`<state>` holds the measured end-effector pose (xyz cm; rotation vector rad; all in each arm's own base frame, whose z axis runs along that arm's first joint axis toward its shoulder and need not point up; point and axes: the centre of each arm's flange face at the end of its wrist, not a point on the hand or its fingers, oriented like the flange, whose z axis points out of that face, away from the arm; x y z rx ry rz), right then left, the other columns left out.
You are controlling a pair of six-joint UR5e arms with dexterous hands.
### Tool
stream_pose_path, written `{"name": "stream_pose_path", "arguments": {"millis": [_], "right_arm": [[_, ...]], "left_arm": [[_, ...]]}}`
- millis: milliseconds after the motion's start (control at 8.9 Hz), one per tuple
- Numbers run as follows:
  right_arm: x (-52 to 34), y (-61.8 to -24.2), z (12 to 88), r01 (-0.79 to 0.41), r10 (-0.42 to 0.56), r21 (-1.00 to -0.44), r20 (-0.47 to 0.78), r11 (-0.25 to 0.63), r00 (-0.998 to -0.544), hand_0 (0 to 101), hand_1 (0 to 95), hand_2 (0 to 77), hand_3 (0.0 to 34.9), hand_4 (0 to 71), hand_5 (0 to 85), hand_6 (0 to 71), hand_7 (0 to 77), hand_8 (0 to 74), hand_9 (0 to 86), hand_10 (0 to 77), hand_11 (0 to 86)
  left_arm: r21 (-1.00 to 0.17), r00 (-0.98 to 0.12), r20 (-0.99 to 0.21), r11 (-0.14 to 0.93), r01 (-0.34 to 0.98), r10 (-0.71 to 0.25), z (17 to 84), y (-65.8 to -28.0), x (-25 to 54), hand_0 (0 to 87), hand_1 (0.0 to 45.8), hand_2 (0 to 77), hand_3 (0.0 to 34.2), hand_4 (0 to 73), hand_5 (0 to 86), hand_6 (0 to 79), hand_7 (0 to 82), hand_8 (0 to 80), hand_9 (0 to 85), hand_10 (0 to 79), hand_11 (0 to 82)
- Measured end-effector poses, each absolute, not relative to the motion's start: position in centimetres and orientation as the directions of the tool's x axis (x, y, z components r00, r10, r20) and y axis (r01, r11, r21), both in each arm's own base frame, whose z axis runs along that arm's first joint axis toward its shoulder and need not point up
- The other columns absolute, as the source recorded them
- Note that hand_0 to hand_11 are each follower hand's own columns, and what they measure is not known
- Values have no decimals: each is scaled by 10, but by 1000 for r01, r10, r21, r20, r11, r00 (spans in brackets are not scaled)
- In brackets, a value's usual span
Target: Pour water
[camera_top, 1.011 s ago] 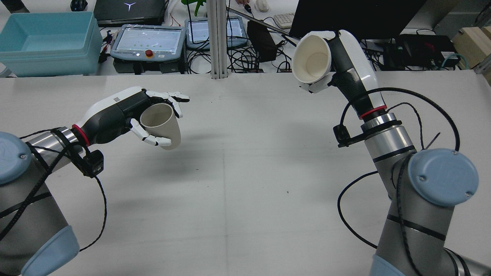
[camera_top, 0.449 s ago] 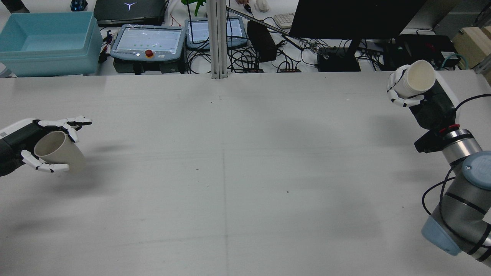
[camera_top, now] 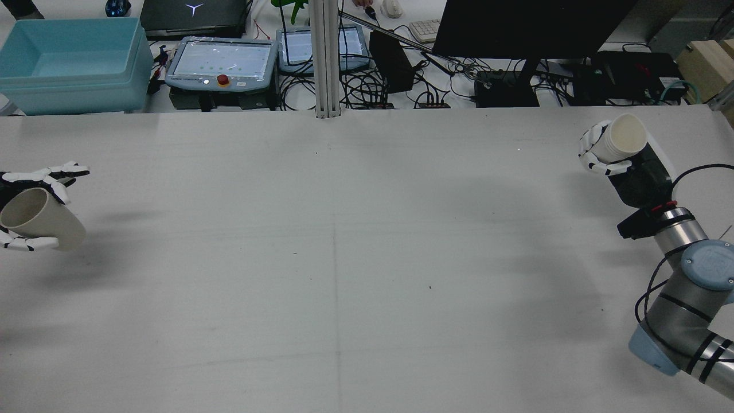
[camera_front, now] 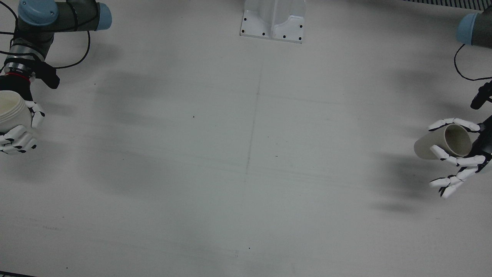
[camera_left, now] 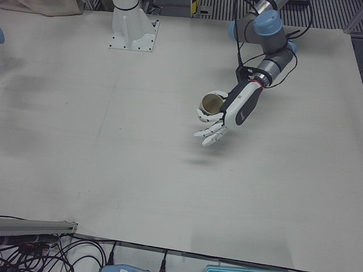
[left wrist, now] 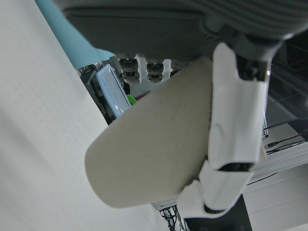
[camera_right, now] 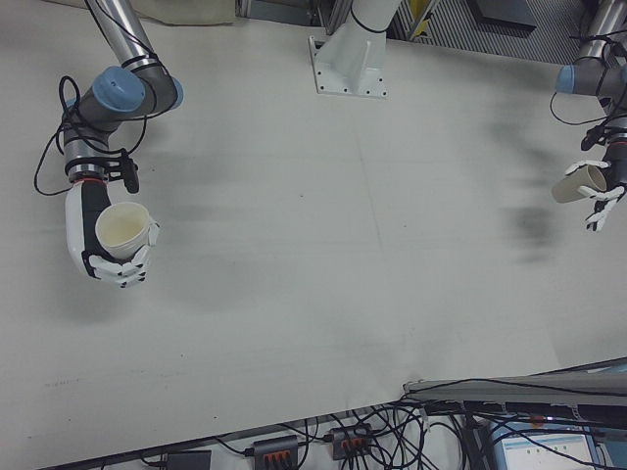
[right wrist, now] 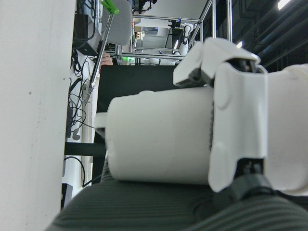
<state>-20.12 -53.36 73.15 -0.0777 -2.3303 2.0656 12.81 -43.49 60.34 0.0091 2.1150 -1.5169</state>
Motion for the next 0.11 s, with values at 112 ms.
{"name": "stream_pose_path", "arguments": {"millis": [112], "right_arm": [[-208, -538, 757, 34, 58, -993, -28, 111, -998, 653, 142, 578, 0, 387, 491, 638, 535, 535, 562, 518, 698]], "left_arm": [[-878, -859, -427, 357, 319, -283, 612, -437, 126, 695, 191, 316, 0, 524, 355, 175, 169, 82, 76, 65, 109]]}}
